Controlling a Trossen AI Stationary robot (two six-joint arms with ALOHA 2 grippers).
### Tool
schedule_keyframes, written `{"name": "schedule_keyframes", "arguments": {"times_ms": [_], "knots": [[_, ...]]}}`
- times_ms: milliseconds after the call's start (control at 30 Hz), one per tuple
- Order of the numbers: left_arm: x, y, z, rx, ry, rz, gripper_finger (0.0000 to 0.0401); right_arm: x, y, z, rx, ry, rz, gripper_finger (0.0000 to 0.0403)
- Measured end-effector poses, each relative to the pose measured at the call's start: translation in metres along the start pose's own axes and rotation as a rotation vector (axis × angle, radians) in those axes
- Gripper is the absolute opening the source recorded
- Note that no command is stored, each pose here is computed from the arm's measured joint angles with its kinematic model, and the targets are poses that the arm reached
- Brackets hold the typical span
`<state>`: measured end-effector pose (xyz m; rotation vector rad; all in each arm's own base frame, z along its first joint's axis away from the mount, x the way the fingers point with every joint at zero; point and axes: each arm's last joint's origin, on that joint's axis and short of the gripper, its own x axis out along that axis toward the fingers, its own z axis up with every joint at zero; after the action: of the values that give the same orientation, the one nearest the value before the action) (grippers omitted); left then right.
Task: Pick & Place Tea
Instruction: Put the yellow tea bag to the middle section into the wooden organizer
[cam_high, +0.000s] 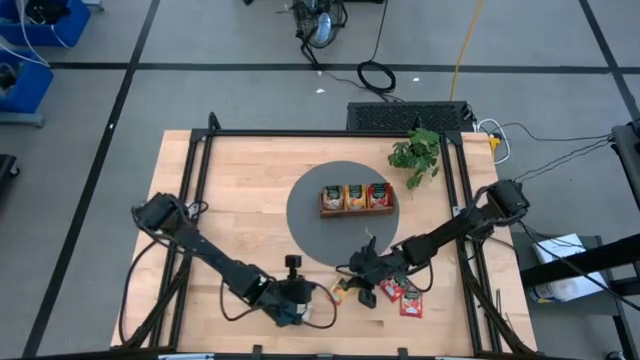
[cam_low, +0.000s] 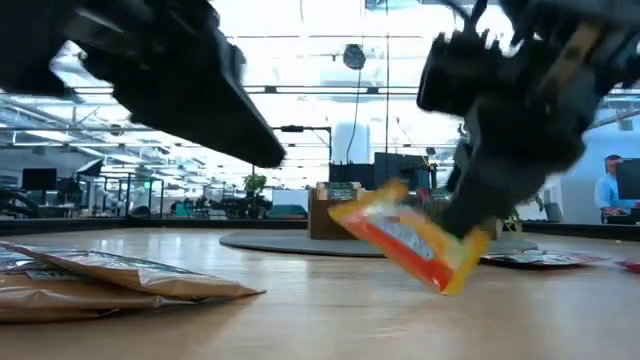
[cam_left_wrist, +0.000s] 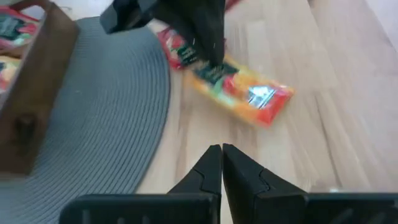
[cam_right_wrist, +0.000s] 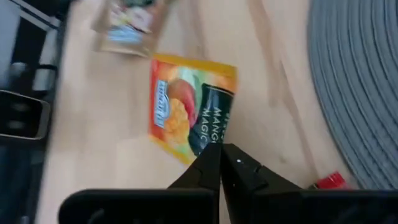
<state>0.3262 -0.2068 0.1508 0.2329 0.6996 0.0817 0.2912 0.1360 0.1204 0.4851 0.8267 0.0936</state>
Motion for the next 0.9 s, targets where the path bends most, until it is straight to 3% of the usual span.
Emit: {"name": "schedule_keyframes", "arguments": {"times_ms": [233,333,467,667,900], "knots": [[-0.029,-0.009,-0.006,0.017,0.040,0.031,0.0021,-0.037,0.015,0.025,-0.100,-0.117,0.080,0.0000],[-0.032,-0.013,-0.013,0.056,0.078,0.041,0.0021,-0.063,0.013,0.042,-0.133,-0.147,0.062,0.0000],[-0.034,-0.012,-0.017,0.046,0.108,0.054,0.0021,-0.104,0.007,0.069,-0.194,-0.110,-0.059,0.0000],[-0.034,-0.010,-0.017,0.017,0.104,0.084,0.0021,-0.161,-0.009,0.113,-0.326,0.004,-0.352,0.0000],[-0.033,-0.009,-0.016,-0.008,0.105,0.089,0.0021,-0.169,-0.045,0.148,-0.359,0.180,-0.500,0.0000]]}}
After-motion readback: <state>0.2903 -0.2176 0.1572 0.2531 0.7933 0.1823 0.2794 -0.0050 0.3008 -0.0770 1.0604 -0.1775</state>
